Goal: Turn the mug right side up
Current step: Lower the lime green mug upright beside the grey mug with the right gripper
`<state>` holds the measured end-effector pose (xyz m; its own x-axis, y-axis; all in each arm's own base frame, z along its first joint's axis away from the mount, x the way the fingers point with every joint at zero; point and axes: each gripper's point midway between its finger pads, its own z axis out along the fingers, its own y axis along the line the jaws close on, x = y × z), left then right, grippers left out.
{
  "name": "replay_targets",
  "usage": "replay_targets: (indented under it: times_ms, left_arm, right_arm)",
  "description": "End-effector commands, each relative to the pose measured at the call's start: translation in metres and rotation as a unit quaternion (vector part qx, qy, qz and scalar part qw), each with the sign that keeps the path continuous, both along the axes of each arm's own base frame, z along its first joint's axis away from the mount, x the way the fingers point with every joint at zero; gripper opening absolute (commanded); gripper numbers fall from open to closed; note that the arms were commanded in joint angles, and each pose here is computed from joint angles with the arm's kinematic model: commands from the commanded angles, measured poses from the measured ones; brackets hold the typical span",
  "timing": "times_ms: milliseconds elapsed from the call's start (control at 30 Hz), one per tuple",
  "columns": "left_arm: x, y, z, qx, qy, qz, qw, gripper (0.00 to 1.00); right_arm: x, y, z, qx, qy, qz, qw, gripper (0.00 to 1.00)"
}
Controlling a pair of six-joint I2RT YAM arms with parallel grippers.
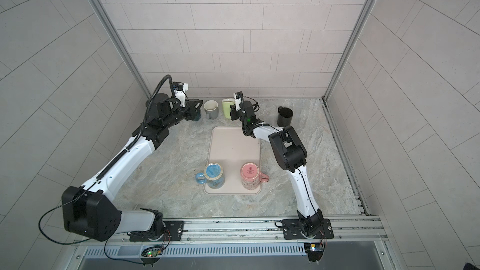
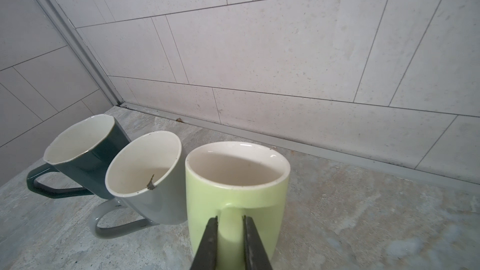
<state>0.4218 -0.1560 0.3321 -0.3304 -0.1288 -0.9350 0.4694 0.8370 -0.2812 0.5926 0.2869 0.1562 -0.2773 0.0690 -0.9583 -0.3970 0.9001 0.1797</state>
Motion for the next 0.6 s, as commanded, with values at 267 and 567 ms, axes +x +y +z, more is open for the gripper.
replay_targets:
  times_ms: [267, 567]
  left_arm:
    - [0.009, 0.005, -0.005, -0.018, -0.002, -0.001, 1.0, 0.28]
    - [0.011, 0.009, -0.01, -0.023, 0.005, 0.001, 1.0, 0.28]
  right_arm:
    - [0.009, 0.002, 0.045, 0.007, -0.093, -0.028, 0.995, 0.0]
    - [0.013, 0.0, 0.029, -0.002, -0.09, -0.043, 0.995, 0.0]
